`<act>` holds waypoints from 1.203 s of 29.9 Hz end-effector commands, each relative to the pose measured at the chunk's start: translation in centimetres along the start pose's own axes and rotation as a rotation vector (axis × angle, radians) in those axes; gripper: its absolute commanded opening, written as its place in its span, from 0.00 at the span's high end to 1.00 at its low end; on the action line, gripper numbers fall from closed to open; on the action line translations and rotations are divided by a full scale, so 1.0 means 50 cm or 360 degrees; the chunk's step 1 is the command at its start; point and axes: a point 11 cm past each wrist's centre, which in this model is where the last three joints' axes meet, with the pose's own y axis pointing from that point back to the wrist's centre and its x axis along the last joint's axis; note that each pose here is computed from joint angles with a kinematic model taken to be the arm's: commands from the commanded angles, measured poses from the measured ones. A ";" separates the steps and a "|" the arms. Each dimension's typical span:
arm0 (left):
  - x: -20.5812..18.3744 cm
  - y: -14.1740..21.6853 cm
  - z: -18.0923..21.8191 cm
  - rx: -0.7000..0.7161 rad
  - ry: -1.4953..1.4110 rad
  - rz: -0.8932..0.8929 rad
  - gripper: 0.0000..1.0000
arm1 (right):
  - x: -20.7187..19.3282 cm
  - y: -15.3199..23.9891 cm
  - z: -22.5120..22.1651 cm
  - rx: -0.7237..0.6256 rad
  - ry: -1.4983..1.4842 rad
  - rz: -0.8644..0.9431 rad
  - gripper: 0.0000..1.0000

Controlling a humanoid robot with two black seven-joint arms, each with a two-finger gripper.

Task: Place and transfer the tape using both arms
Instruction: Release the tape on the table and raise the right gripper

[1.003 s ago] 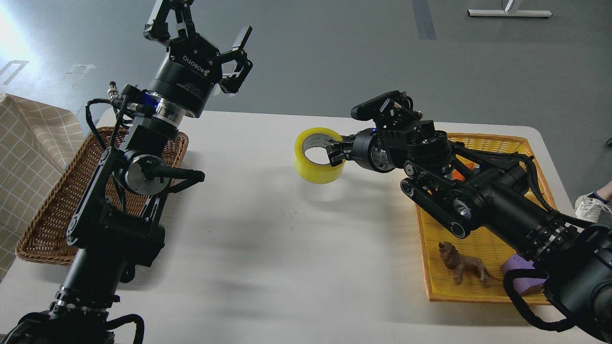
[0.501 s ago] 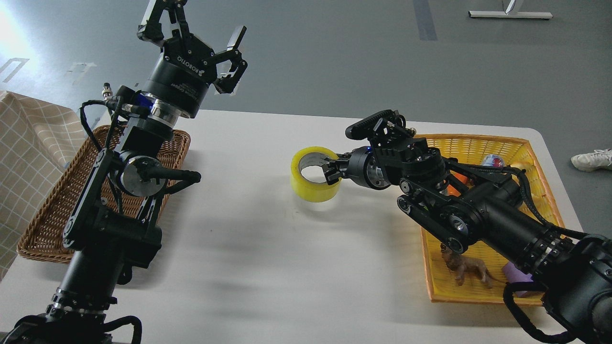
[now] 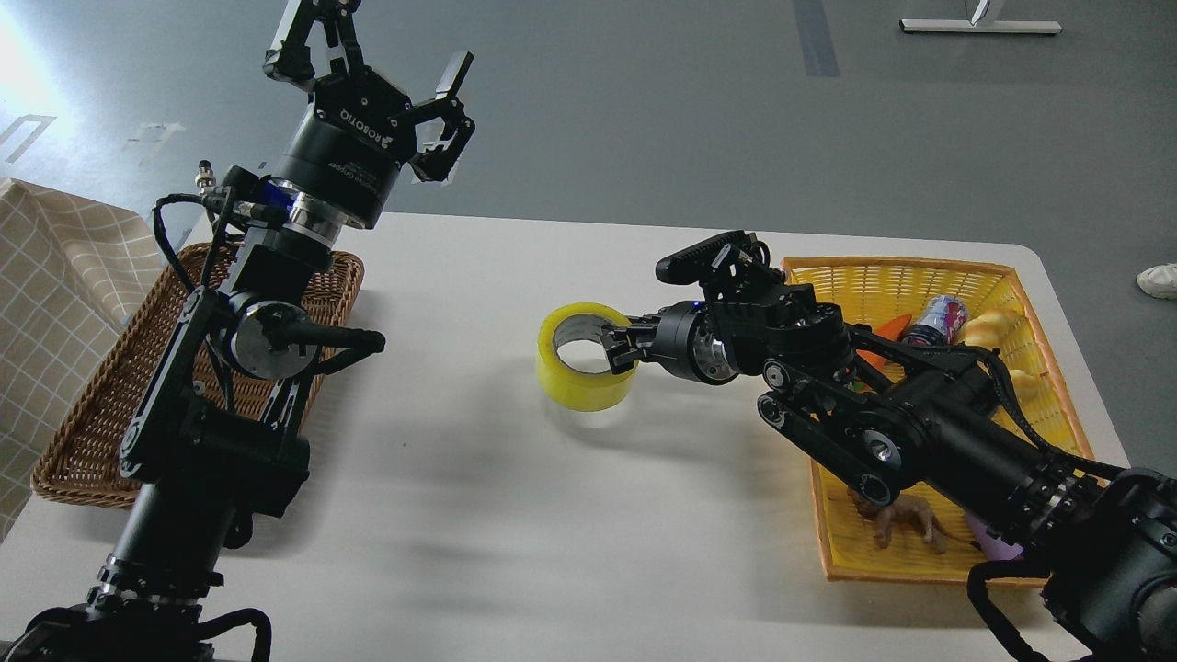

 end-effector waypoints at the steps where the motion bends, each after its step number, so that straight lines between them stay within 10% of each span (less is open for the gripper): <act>1: 0.001 0.000 0.003 -0.0006 0.0001 0.0002 0.02 | -0.004 0.000 0.000 0.0008 -0.0023 0.0001 0.08; 25: 0.006 0.002 0.004 -0.0003 -0.0009 0.0017 0.02 | 0.192 0.124 -0.010 0.0237 -0.0443 0.0761 0.00; 36: -0.017 -0.006 -0.024 0.0164 -0.0017 -0.0086 0.02 | 0.239 0.293 -0.010 0.1049 -0.1457 0.1038 0.00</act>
